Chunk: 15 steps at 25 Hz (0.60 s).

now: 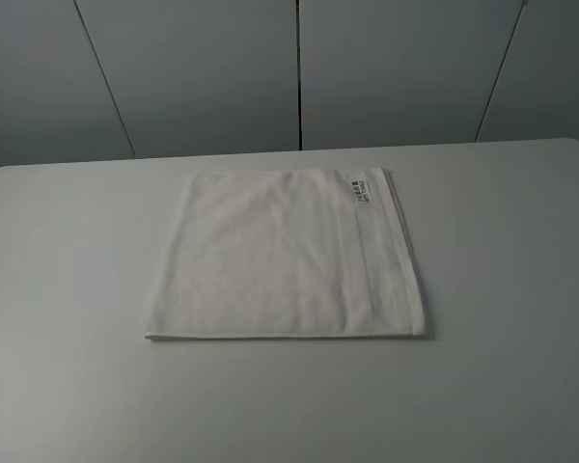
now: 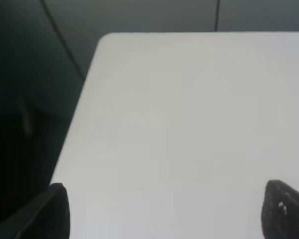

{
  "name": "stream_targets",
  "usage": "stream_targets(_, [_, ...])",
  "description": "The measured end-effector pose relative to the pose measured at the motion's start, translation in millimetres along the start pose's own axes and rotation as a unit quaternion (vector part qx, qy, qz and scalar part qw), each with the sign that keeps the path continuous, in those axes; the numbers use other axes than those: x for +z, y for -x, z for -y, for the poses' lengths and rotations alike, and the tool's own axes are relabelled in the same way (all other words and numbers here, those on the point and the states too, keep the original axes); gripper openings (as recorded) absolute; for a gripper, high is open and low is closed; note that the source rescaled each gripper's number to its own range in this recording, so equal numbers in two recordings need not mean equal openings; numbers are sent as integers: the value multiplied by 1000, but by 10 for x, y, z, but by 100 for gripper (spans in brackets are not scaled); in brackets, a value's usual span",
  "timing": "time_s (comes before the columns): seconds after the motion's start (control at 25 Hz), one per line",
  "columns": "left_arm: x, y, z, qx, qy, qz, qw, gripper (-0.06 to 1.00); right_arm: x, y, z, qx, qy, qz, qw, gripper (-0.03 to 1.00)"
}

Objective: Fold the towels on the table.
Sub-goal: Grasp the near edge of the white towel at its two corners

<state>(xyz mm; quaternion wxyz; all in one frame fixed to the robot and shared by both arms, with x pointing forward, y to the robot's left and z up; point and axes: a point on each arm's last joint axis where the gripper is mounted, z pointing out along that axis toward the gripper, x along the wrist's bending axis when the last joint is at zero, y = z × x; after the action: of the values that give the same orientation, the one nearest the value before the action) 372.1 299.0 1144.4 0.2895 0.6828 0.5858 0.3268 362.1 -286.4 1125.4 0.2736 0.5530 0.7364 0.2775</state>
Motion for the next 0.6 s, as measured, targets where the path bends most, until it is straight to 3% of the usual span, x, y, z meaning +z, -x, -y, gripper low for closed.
stream_targets(0.2, [435,108,-220,23,-35,81,996,100,336,-61,-357,-44,-51,-61,996,100])
stream_targets(0.36, [789,207,-365,37,-54,150,987,100,650,-159,-501,-82,-112,-110,984,100])
stream_targets(0.44, [949,246,-413,50,-60,178,981,100,806,-217,-513,-96,-141,-136,976,100])
stream_targets(0.6, [1186,428,-480,125,-74,235,961,100,1100,-306,-499,-109,-184,-185,959,100])
